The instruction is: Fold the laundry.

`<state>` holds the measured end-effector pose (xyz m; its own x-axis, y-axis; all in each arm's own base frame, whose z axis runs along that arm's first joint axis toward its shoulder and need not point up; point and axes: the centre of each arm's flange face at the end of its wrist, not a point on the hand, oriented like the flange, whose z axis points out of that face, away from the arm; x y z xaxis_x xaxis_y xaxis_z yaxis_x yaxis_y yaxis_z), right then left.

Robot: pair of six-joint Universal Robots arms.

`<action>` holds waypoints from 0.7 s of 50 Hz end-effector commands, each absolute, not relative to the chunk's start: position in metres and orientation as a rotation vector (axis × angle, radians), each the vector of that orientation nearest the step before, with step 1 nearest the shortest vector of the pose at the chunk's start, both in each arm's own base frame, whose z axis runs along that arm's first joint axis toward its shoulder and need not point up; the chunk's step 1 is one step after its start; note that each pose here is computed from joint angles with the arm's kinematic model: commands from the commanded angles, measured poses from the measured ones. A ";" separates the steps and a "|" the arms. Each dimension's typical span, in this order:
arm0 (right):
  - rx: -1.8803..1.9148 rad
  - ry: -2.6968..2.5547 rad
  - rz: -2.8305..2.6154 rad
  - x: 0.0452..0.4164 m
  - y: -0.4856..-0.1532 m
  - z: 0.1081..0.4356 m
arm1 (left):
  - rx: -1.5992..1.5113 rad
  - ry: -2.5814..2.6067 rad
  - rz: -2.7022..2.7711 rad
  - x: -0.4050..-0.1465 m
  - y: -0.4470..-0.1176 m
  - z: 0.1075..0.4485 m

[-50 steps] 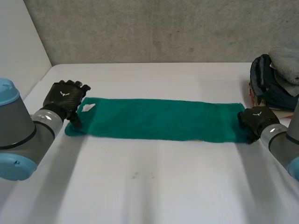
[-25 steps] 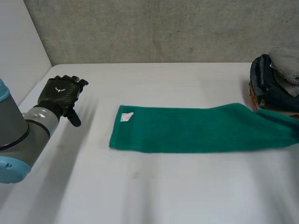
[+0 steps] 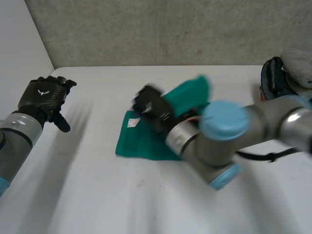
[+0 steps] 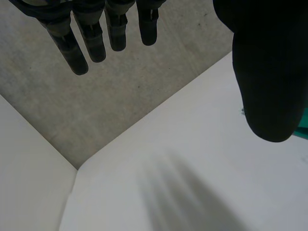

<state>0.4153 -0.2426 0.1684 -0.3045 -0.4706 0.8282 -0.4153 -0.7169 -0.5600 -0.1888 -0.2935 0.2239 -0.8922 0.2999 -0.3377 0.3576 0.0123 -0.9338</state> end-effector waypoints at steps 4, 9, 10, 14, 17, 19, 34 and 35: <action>-1.887 1.112 -2.043 0.447 -0.207 0.113 | 0.746 2.219 -2.053 -0.193 -0.289 0.219; -1.661 1.363 -2.117 0.430 -0.218 0.153 | 0.759 2.173 -2.114 -0.200 -0.293 0.231; -1.531 1.445 -2.111 0.422 -0.217 0.170 | 0.772 2.160 -2.132 -0.204 -0.293 0.234; -1.251 1.691 -2.027 0.385 -0.236 0.188 | 0.845 2.134 -2.208 -0.227 -0.288 0.243; -1.154 1.858 -1.939 0.357 -0.252 0.186 | 0.920 2.146 -2.233 -0.248 -0.285 0.239; -1.106 2.008 -1.845 0.336 -0.259 0.177 | 0.965 2.154 -2.241 -0.260 -0.282 0.235; -1.122 2.454 -1.777 0.261 -0.294 0.122 | 1.161 2.197 -2.239 -0.313 -0.267 0.210; -1.134 2.452 -1.815 0.259 -0.297 0.124 | 1.161 2.199 -2.237 -0.313 -0.266 0.210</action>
<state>0.2776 -0.2763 0.1292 -0.7617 -0.5459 0.3491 -0.5126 0.1780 -0.8400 -0.3110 -0.2705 0.2111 -0.7467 0.5787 -0.3279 0.3150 -0.1264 -0.9406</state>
